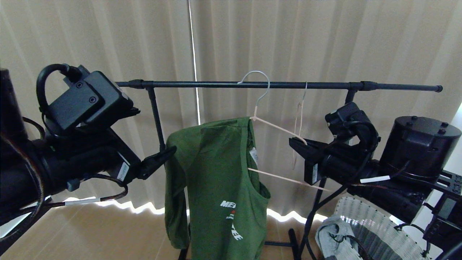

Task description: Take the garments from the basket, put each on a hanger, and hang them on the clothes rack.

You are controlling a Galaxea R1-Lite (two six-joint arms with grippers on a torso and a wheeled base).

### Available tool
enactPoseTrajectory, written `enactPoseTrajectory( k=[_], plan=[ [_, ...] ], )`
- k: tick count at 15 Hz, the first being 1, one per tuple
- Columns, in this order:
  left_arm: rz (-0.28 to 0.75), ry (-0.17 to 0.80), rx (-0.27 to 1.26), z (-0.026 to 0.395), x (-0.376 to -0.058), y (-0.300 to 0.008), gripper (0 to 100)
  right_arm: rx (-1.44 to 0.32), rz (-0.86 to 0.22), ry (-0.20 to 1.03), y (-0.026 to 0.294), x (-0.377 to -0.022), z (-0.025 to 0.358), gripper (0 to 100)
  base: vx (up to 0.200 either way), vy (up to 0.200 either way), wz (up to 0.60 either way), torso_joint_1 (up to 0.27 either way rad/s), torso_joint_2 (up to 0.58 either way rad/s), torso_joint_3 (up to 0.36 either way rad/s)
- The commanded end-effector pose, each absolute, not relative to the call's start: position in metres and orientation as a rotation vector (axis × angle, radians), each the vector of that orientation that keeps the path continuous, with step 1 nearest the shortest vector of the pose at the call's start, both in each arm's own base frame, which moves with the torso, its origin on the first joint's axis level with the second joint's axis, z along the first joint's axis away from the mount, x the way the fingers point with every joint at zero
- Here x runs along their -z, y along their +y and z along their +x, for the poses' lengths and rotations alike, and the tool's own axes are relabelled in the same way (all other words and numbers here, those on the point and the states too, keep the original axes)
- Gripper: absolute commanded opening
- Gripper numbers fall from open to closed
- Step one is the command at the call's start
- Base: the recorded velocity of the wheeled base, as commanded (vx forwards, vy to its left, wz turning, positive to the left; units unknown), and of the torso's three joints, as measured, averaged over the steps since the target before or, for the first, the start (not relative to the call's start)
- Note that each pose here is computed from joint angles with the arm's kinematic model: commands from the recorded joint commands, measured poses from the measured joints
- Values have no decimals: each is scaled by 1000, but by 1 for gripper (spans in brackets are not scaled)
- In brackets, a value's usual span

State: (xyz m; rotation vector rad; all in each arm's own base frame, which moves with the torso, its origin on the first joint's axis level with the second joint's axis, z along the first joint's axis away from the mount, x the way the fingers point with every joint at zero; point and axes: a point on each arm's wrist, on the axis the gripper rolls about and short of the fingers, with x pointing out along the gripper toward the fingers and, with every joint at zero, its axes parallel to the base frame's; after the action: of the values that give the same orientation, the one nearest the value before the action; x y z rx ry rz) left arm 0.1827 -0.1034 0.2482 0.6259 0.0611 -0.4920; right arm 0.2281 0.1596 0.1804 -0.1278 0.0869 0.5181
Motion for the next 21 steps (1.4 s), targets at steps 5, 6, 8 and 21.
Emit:
enactPoseTrajectory(
  k=[5,6,8,21],
  plan=[
    [672,38,647,191,-241,-112,100,-591,-128,84,170,-180,214,0,0,0,0,0,0,0],
    [687,40,650,194,-240,-114,100,-608,-127,80,173,-181,210,0,0,0,0,0,0,0],
    [711,33,652,200,-240,-118,100,-627,-130,79,177,-181,207,0,0,0,0,0,0,0],
    [723,41,648,218,-235,-126,100,-708,-116,39,188,-185,188,0,0,0,0,0,0,0]
  ],
)
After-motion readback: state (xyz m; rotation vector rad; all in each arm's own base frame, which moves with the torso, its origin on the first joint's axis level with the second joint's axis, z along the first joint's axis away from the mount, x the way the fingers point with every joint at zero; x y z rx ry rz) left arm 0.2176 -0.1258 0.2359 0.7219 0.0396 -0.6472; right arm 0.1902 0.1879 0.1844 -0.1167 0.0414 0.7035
